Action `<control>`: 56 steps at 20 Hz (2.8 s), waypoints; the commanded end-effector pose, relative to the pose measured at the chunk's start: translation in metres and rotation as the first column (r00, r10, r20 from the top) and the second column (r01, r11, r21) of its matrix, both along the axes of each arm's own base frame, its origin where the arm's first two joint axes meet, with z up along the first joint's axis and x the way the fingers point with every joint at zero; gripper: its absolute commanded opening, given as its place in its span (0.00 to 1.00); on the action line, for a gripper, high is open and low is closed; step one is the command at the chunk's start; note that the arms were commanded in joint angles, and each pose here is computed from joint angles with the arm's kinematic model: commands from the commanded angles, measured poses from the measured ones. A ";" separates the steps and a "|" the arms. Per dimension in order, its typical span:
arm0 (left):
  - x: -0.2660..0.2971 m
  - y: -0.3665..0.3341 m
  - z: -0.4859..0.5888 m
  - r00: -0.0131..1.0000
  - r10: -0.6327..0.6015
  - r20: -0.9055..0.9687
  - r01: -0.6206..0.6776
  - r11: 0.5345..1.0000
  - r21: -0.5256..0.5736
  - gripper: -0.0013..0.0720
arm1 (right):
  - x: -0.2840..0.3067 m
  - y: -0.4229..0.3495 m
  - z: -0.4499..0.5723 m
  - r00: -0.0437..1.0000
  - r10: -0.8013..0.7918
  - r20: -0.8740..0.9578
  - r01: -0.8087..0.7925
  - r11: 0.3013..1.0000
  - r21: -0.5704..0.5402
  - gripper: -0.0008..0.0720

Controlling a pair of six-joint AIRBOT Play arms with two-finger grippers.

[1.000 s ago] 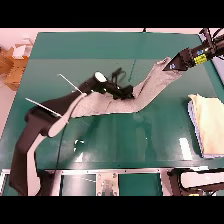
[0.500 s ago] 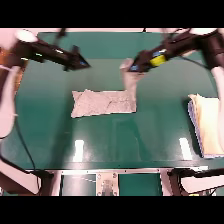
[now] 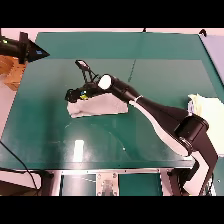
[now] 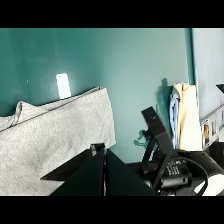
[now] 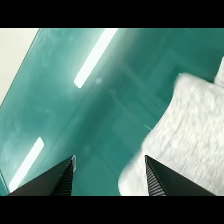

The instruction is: Fold the shirts.

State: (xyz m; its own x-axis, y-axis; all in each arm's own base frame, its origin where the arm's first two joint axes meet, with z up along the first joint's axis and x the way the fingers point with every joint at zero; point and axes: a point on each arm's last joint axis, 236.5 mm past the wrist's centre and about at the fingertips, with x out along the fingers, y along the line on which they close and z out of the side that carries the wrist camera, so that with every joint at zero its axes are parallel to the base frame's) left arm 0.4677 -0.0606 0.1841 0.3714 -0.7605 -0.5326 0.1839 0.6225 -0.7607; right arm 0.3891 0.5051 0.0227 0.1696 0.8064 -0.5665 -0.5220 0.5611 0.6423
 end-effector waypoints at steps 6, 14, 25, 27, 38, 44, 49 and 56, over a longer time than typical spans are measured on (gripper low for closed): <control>-0.002 0.006 0.002 1.000 0.005 0.003 -0.005 1.000 0.000 0.05 | 0.088 -0.262 0.009 0.936 -0.268 -0.227 0.214 0.948 -0.237 0.68; 0.005 0.008 0.004 0.999 0.032 0.021 -0.032 0.999 -0.001 0.05 | 0.044 -0.313 -0.102 0.822 -0.278 -0.496 0.211 0.959 -0.188 0.70; -0.004 0.005 0.002 1.000 -0.003 -0.002 0.003 1.000 0.001 0.05 | 0.052 -0.214 -0.065 0.861 -0.159 -0.483 0.171 0.985 -0.019 0.03; -0.005 0.005 0.001 1.000 -0.008 -0.005 0.008 1.000 0.001 0.05 | 0.079 -0.234 -0.005 0.902 -0.195 -0.386 0.220 0.975 0.021 0.03; -0.005 0.005 0.001 1.000 -0.008 0.003 0.008 1.000 0.004 0.05 | 0.102 -0.590 0.153 0.684 -0.710 -0.168 0.722 0.691 0.022 0.03; -0.003 0.006 0.002 1.000 -0.012 0.024 0.012 1.000 0.012 0.05 | 0.038 -0.740 0.141 0.435 -0.882 -0.184 0.893 0.448 -0.037 0.03; -0.006 0.005 0.001 1.000 -0.021 0.013 0.021 1.000 0.010 0.05 | -0.037 -0.767 0.121 0.317 -0.900 -0.301 0.893 0.390 -0.224 0.03; -0.007 0.004 0.001 1.000 -0.028 0.009 0.028 1.000 0.010 0.05 | -0.156 -0.791 0.108 0.003 -0.976 -0.219 0.746 0.148 -0.650 0.02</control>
